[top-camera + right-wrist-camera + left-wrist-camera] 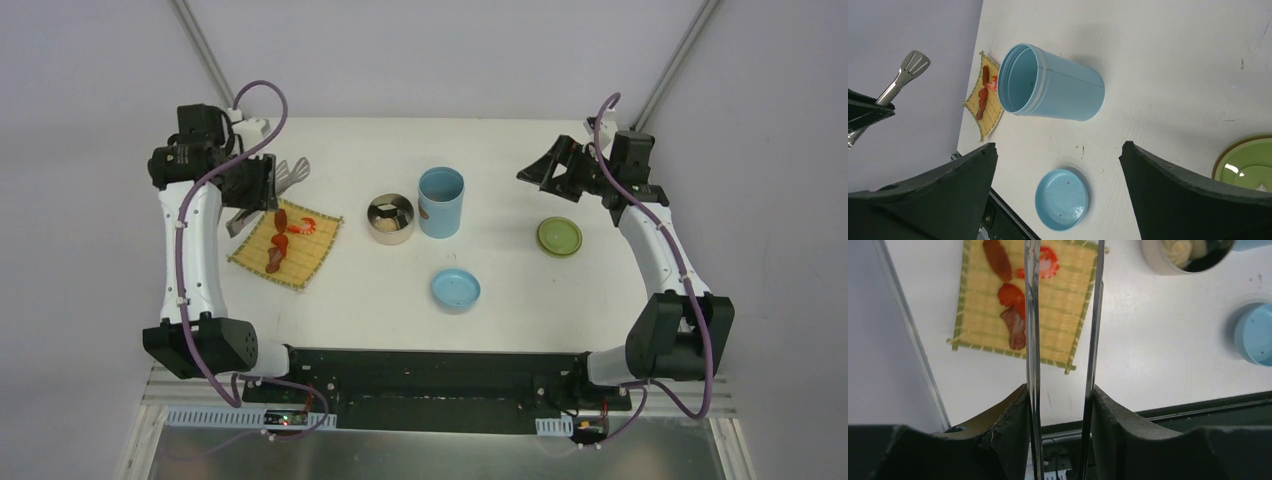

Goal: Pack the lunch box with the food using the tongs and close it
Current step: Pick up the fake food from the plate.

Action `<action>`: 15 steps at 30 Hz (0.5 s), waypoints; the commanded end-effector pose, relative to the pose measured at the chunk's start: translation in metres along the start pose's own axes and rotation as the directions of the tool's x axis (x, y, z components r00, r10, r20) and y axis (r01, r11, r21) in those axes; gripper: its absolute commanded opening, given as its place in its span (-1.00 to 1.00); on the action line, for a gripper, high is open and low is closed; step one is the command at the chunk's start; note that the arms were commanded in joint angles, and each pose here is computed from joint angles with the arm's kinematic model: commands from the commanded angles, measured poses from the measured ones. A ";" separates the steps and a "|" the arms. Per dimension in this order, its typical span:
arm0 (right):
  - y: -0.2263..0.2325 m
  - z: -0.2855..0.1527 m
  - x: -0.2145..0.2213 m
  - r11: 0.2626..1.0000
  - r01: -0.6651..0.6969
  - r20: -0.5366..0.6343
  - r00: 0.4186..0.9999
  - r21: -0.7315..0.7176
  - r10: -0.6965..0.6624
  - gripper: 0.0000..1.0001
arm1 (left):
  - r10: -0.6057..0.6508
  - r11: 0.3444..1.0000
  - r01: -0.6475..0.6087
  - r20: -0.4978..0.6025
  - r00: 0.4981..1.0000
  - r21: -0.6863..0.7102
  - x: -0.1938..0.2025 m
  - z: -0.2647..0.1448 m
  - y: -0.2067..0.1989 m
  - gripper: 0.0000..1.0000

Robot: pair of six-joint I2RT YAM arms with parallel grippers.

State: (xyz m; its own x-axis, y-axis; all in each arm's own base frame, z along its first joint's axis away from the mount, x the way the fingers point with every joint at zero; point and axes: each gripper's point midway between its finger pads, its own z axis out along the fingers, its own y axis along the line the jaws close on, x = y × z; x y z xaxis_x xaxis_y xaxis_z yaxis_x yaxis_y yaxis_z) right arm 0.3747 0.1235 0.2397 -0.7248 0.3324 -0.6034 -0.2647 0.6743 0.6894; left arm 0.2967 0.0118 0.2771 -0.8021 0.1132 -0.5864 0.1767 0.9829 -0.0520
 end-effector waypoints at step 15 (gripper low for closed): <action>0.008 0.001 -0.008 0.999 0.038 0.010 0.999 -0.022 -0.038 0.96 | 0.031 0.975 -0.092 -0.285 0.958 -0.203 0.072 0.027 0.085 -0.11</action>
State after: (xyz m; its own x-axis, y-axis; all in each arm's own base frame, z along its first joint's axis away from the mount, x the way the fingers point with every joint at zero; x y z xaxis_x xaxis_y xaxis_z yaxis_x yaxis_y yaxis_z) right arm 0.3749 0.1238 0.2369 -0.7317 0.3322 -0.5952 -0.2586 0.6726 0.6933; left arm 0.2577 0.0760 0.2063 -0.9182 0.1630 -0.3609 0.1411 0.9862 0.0866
